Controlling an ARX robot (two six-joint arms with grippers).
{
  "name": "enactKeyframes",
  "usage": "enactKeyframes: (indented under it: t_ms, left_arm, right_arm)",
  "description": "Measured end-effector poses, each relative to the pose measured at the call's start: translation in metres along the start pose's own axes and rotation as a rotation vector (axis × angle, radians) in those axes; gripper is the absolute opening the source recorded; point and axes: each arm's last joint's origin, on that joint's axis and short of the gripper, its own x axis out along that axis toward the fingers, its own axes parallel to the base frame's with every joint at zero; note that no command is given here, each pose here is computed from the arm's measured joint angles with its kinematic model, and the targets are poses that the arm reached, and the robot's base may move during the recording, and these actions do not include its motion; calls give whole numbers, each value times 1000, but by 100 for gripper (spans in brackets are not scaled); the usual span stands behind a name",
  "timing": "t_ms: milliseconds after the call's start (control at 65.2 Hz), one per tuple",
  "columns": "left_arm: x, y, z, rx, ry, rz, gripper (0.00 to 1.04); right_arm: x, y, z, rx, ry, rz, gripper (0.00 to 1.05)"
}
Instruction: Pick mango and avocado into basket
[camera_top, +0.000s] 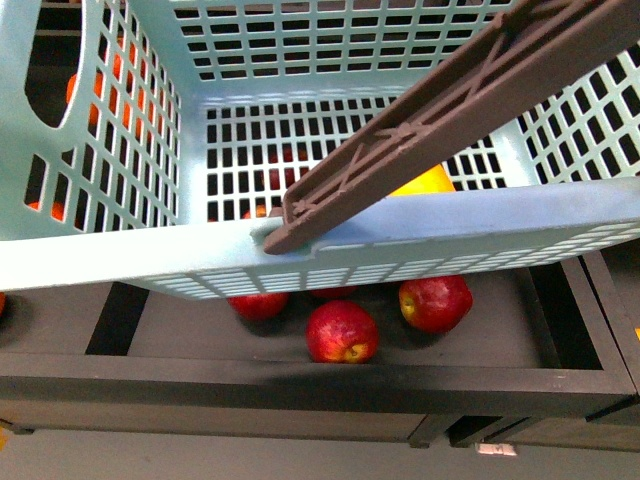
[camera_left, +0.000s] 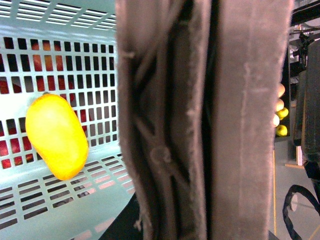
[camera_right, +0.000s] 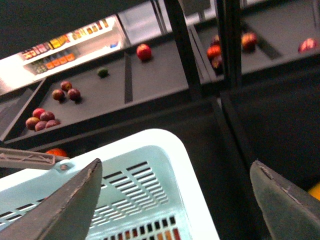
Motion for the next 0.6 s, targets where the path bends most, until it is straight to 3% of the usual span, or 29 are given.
enactKeyframes:
  t_ms: [153,322,475,598]
  left_arm:
    - [0,-1,-1,-3,9,-9,14]
    - [0,0,0,-1,0,0,14]
    - [0,0,0,-1,3,-3,14]
    - [0,0,0,-1,3,-3,14]
  right_arm:
    - [-27,-21,-25,-199,-86,9,59]
    - [-52,-39,-48,-255,-79,0,33]
    - [-76,-52,-68,-274,-70,1,2]
    - [-90,-60,-79,-279,-69,0,2]
